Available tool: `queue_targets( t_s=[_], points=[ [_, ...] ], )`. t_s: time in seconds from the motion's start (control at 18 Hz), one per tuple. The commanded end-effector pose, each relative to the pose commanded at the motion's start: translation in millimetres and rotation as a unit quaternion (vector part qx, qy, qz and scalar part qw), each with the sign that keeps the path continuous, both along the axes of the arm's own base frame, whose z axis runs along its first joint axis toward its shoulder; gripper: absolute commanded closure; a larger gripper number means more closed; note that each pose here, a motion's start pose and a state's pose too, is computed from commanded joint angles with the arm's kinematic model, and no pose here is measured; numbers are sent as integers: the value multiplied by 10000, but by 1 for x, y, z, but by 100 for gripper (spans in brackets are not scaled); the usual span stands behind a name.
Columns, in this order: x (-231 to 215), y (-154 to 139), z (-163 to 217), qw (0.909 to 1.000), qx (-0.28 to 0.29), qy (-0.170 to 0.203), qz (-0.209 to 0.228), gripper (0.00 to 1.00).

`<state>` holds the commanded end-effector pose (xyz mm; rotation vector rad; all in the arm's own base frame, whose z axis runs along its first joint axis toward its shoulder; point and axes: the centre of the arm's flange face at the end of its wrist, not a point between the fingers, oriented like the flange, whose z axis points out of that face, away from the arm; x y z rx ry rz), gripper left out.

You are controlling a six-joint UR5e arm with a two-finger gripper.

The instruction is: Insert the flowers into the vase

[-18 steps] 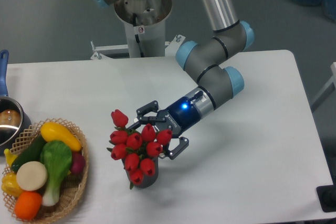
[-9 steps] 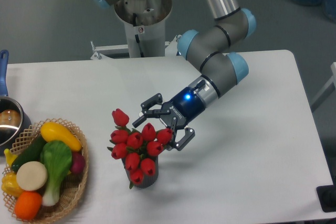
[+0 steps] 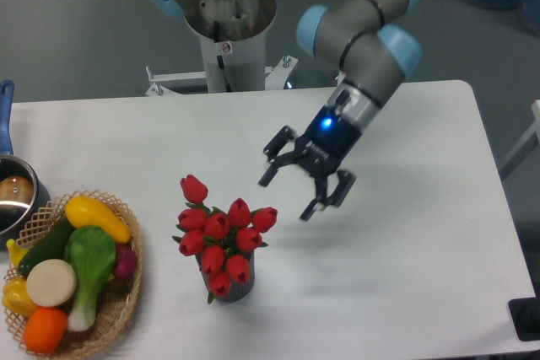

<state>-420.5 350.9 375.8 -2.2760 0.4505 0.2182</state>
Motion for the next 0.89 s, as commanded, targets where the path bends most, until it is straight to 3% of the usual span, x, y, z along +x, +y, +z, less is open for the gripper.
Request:
queue_targets(
  t_s=[0.22, 0.44, 0.56, 0.89],
  points=[
    [-7, -29, 49, 9955, -387, 396, 773, 0],
    [-13, -60, 82, 9792, -1241, 950, 1296, 0],
    [-10, -67, 93, 9678, -1699, 1291, 1334, 0],
    [-6, -83, 94, 9515, -2343, 1830, 787, 0]
  ],
)
